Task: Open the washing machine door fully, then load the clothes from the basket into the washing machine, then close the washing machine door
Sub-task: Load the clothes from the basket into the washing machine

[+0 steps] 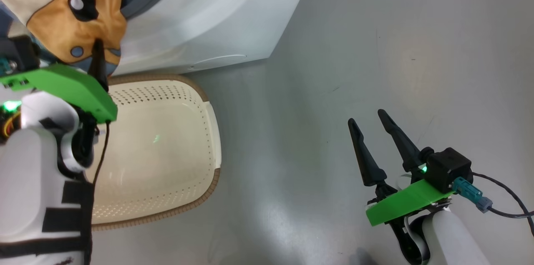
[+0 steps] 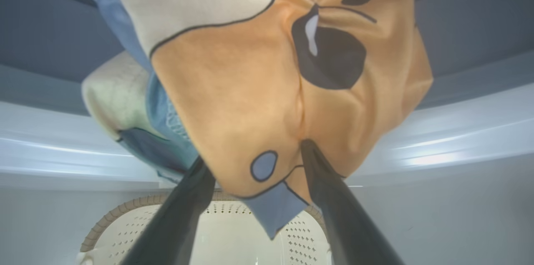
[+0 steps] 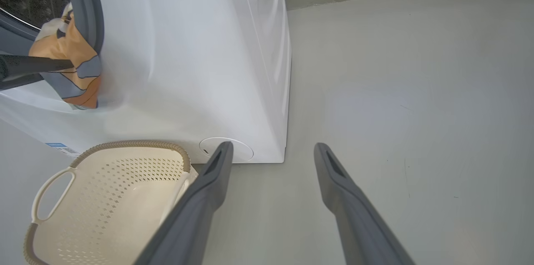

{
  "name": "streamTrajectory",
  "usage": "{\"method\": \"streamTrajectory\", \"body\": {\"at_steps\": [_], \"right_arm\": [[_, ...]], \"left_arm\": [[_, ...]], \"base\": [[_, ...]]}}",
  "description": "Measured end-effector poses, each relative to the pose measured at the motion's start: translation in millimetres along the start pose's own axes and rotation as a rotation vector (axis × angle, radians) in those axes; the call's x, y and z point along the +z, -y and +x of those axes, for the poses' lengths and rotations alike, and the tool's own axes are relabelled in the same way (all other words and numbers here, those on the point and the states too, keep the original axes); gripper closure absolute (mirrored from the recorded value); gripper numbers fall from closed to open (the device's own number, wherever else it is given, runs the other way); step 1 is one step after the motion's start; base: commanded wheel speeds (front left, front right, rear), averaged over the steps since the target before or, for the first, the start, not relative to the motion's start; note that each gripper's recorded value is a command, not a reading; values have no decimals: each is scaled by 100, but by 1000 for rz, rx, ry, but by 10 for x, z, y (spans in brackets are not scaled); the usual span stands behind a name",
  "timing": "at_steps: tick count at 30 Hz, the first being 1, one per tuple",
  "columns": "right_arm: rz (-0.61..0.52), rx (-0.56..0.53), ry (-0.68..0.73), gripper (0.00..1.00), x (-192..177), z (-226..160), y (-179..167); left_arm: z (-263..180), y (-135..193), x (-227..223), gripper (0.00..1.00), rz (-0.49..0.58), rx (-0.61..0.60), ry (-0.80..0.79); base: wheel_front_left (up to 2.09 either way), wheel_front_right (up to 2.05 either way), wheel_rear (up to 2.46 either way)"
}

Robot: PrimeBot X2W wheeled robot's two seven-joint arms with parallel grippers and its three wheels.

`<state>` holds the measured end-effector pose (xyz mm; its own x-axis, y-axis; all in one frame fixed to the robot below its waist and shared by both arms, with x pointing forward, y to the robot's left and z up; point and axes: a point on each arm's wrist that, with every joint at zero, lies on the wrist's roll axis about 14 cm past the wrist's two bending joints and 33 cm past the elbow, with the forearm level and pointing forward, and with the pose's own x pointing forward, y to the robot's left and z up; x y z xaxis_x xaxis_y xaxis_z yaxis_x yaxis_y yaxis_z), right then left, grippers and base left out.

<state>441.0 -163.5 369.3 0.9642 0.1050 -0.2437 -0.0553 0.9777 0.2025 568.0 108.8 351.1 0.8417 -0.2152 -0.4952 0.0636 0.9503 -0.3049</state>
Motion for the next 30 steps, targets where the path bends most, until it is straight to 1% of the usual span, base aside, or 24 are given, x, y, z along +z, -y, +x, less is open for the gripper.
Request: {"method": "streamTrajectory", "body": {"at_steps": [3, 4, 5, 6, 7, 8, 11, 16, 22, 27, 30], "right_arm": [[0, -2, -4, 0, -15, 0, 7], [0, -2, -5, 0, -19, -1, 9], [0, -3, -6, 0, -22, 0, 12], [0, -4, -6, 0, -23, 1, 16], [0, -5, -6, 0, -23, 3, 21], [1, -6, -6, 0, -22, 5, 25], [5, -10, -7, 0, -27, 6, 36], [6, -9, -5, 0, -23, 12, 31], [11, 4, 2, 0, -3, 39, -15], [16, 21, 9, 0, 19, 58, -77], [17, 28, 14, 0, 36, 65, -104]], "left_arm": [[60, 29, 53, 0, -6, -6, 7], [75, 34, 66, 8, -6, -7, 12], [93, 31, 55, 25, -6, -6, 6], [109, 24, 37, 51, -7, -4, -1], [122, 19, 24, 87, -7, -3, -3], [134, 10, -4, 100, -7, -1, -11], [170, -9, -28, 100, -10, -1, -17], [166, -37, -5, 100, -10, -1, 21], [89, 30, 105, 100, 22, -23, 67], [-28, 84, 514, 100, 67, -40, 188], [-92, 142, 663, 100, 94, -54, 225]], "base": [[0, 0, 0], [0, 0, 0], [0, 0, 0], [0, 0, 0], [0, 0, 0], [0, 0, 0], [0, 0, 0], [0, 0, 0], [0, 0, 0], [0, 0, 0], [0, 0, 0]]}}
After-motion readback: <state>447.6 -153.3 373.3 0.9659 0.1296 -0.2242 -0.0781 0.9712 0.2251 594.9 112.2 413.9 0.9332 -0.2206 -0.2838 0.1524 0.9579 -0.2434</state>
